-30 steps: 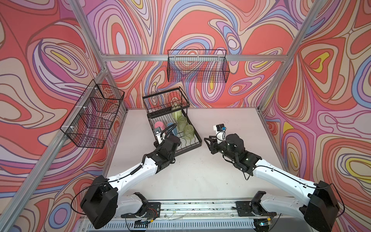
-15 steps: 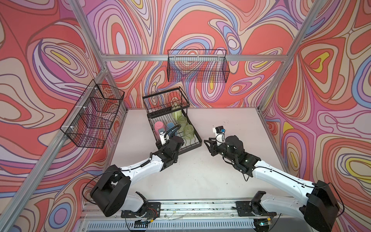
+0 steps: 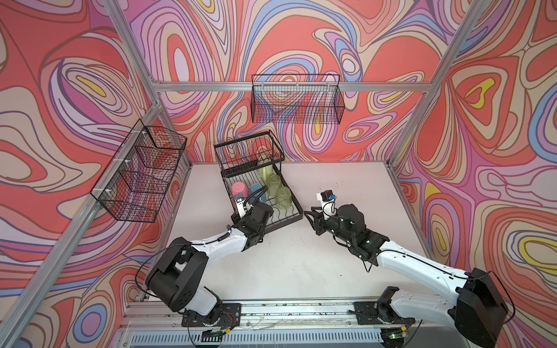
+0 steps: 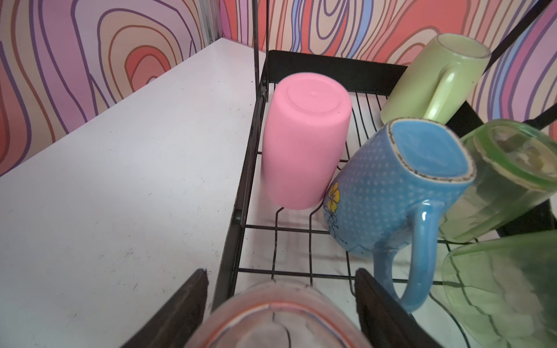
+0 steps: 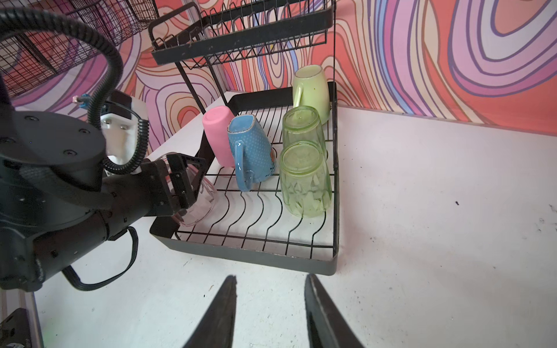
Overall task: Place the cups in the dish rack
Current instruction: 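Lower the pink glass upside down into the rack with the left gripper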
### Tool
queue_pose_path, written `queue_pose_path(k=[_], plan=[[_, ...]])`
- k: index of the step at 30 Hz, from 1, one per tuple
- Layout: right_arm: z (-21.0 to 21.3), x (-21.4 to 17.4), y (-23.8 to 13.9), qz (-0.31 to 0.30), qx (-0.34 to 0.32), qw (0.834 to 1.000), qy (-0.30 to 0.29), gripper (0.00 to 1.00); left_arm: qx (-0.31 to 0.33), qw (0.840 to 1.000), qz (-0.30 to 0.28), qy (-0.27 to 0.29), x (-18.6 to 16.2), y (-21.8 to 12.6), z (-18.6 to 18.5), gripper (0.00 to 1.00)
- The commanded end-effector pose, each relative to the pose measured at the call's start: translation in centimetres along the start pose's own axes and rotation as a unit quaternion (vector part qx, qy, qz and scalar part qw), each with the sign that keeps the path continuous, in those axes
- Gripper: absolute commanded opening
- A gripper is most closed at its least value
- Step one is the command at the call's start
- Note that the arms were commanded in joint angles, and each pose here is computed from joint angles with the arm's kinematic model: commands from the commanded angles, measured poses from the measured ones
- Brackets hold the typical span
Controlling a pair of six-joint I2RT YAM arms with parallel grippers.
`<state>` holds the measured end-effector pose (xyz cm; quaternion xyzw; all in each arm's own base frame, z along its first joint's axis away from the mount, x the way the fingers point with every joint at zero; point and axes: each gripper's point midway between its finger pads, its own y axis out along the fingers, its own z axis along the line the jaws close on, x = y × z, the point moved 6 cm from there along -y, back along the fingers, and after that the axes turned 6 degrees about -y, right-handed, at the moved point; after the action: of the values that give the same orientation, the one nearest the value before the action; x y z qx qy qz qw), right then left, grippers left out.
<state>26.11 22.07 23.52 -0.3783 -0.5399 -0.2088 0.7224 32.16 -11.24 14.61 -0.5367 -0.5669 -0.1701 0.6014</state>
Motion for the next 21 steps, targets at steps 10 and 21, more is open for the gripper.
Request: queue_pose_path(k=[10,21], plan=[[-0.2,-0.9,1.0,0.001,0.012,1.000,-0.022,0.39,0.018,0.999,0.043,-0.002,-1.8,1.9,-0.5,0.54],[-0.7,-1.0,0.7,-0.002,0.008,1.000,-0.023,0.41,0.026,0.998,0.052,0.003,-2.3,2.5,-1.0,0.59]])
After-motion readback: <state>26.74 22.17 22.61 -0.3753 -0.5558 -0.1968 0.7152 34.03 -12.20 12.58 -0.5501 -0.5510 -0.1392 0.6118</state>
